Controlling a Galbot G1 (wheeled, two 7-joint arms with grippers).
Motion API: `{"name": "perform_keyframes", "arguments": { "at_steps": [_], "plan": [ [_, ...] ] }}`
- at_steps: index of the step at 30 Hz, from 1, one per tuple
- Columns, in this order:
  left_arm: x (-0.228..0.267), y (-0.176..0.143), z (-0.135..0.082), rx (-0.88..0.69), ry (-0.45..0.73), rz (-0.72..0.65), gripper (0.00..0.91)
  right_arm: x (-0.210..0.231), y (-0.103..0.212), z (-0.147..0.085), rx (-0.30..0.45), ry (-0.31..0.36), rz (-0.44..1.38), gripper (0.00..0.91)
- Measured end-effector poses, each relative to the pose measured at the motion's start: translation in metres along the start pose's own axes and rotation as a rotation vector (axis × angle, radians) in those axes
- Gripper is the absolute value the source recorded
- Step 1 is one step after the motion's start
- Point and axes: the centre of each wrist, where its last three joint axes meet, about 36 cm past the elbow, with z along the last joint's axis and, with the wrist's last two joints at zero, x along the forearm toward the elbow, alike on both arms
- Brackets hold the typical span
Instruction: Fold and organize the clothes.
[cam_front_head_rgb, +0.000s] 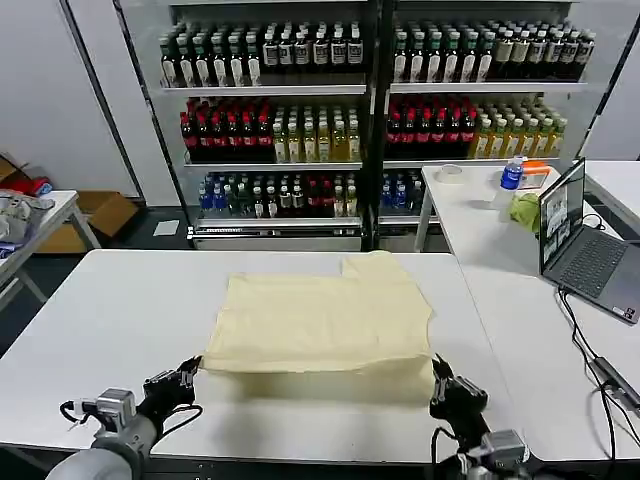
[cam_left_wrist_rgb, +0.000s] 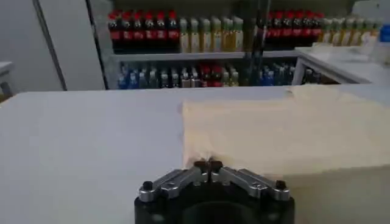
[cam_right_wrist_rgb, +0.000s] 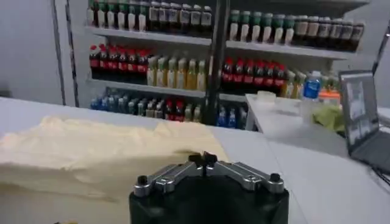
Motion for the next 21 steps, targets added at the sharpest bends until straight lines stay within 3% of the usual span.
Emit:
{"name": "perform_keyframes", "arguments": {
  "at_steps": [8, 15, 21],
  "plan": [
    [-0.028, -0.001, 0.003, -0.044, 0.017, -0.007, 0.01, -0.039, -0.003, 0.001, 0.042, -0.021, -0.006, 0.0],
    [-0.053, -0.006, 0.008, -0.087, 0.034, -0.007, 0.01, -0.066, 0.005, 0.014, 0.062, 0.004, -0.007, 0.0],
    [-0.067, -0.008, 0.006, -0.101, 0.031, -0.014, 0.111, -0.08, 0.012, 0.025, 0.074, 0.029, -0.003, 0.0]
  ]
}}
